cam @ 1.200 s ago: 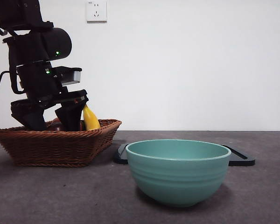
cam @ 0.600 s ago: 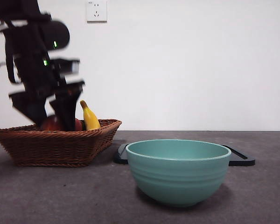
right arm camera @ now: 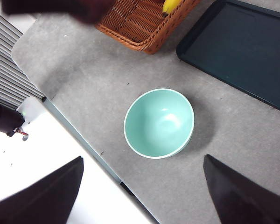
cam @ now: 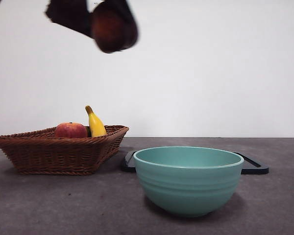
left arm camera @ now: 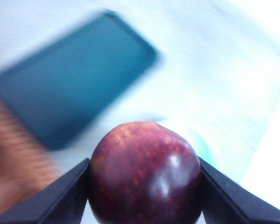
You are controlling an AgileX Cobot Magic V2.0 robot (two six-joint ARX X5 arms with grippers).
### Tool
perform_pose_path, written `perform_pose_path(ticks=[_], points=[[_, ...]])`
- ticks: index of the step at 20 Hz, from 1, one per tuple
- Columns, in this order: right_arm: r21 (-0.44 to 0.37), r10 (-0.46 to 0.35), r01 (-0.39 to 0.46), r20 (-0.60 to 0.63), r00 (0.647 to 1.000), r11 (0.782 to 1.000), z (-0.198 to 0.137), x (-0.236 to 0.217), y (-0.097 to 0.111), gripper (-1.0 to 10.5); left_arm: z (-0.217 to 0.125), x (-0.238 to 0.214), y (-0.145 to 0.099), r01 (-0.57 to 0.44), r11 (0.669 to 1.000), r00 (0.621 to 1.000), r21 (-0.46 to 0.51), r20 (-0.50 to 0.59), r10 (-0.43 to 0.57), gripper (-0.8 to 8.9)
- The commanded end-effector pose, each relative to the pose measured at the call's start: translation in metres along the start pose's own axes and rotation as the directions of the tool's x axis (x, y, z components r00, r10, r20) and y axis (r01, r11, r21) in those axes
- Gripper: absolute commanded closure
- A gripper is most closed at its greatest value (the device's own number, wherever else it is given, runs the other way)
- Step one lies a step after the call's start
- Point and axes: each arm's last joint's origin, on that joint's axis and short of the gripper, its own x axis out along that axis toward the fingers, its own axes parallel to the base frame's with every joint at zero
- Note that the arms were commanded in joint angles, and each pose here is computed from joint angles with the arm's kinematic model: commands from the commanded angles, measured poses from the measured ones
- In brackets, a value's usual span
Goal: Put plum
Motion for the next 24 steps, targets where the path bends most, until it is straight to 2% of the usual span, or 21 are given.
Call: perform_pose_path(ticks=[1,3,8,11,18,24], points=[[-0.010,0.001,-0.001,0.013,1.000,1.000,0.004,-0.002,0.002,5.4,0.005,0.022,-0.018,0.066,0.997,0.997,0.040,-0.041,-0.064,5.47],[-0.010,0.001,-0.001,0.013,1.000,1.000,0.004,-0.002,0.002,5.4,0.003,0.044,-0.031,0.109,0.991,0.990,0.074,-0.097,-0.101,5.47],[-0.010,0.001,-0.001,0.013,1.000,1.000,0.004,-0.002,0.002,5.4,-0.008,0.100,-0.044,0.149,0.981,0.965,0.121,-0.234,-0.117,5.47],[-0.010,0.001,-0.001,0.013,1.000,1.000,0.004,-0.002,0.002,5.4,-0.018,0.130,-0.048,0.132,0.977,0.949,0.166,-0.305,-0.076,5.47],[-0.010,0.001,-0.001,0.013,1.000,1.000,0.004,-0.002,0.002,5.4,-0.033,0.177,-0.051,0.091,0.968,0.936,0.233,-0.353,-0.003,5.47],[-0.011,0.001,-0.001,0.013,1.000,1.000,0.004,-0.002,0.002,5.4,-0.043,0.193,-0.052,0.105,0.964,0.917,0.244,-0.398,0.001,5.46]])
